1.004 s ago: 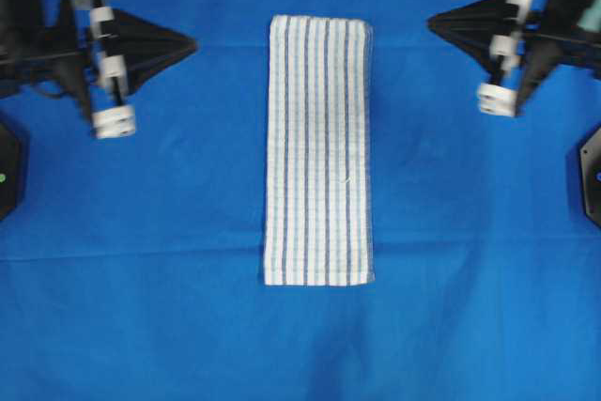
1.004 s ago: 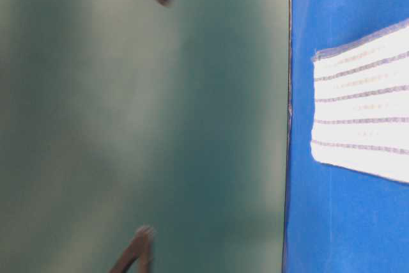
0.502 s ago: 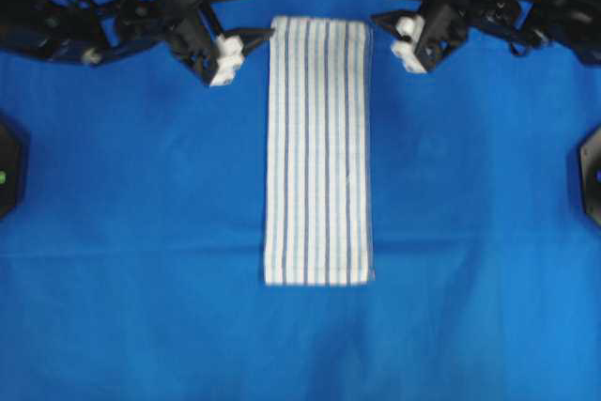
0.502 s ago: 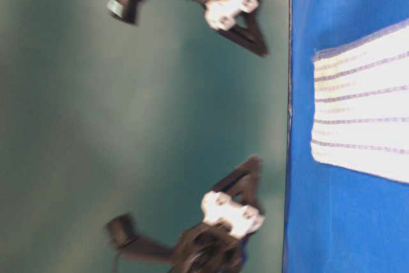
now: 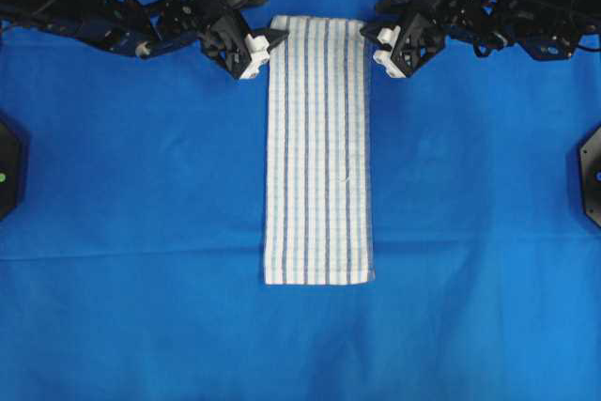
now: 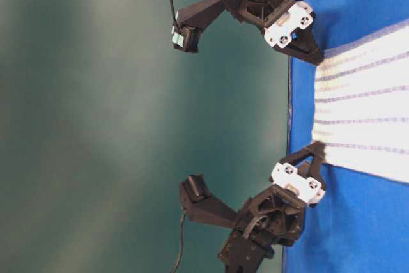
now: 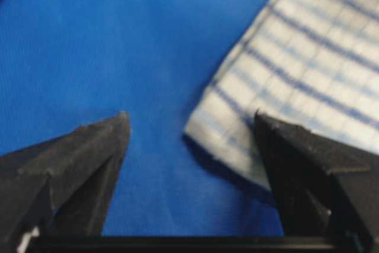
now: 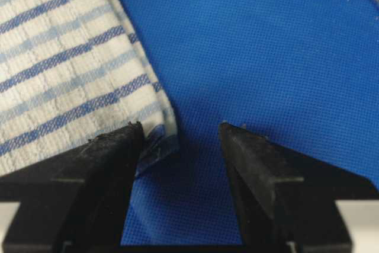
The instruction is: Fold a vertical towel.
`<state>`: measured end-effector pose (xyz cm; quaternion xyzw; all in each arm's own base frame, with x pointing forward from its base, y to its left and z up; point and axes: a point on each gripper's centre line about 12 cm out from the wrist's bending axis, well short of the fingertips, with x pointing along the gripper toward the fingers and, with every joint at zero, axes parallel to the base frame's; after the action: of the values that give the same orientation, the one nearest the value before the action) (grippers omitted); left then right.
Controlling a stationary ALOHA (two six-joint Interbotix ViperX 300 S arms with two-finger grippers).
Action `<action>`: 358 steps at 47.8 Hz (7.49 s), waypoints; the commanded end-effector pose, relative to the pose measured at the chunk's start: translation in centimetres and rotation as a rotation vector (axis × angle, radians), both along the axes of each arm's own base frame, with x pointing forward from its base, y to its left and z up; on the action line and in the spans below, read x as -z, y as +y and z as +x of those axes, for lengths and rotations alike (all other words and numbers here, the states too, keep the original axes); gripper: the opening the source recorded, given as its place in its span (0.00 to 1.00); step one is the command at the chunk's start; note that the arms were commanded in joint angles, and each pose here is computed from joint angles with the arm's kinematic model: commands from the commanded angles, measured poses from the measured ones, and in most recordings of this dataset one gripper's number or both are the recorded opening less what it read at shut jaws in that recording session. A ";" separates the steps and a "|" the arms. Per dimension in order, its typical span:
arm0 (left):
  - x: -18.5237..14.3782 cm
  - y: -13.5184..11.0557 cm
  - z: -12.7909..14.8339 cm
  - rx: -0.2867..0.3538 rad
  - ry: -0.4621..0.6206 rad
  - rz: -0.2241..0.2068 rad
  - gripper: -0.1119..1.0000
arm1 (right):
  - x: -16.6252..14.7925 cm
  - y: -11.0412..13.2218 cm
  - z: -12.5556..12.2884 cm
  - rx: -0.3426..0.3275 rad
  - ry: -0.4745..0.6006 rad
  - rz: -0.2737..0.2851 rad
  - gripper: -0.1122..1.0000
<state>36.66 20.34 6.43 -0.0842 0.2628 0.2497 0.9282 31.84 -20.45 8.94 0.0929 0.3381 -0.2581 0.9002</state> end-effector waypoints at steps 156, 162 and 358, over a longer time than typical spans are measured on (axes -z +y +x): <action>-4.9 -21.6 1.6 0.564 0.047 0.020 0.17 | -3.9 19.6 -0.1 -0.394 -0.035 0.144 0.15; -4.3 -22.1 1.9 0.574 0.035 0.024 0.17 | -4.0 19.8 0.0 -0.398 -0.038 0.146 0.15; -15.8 -20.2 -22.5 0.500 -0.476 0.128 0.62 | -12.6 18.6 -16.4 -0.371 -0.619 -0.074 0.61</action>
<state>14.05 0.05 21.86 -0.0131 0.0368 0.0025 0.9992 15.19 -1.74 20.89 0.0720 0.0572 -0.0612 0.9939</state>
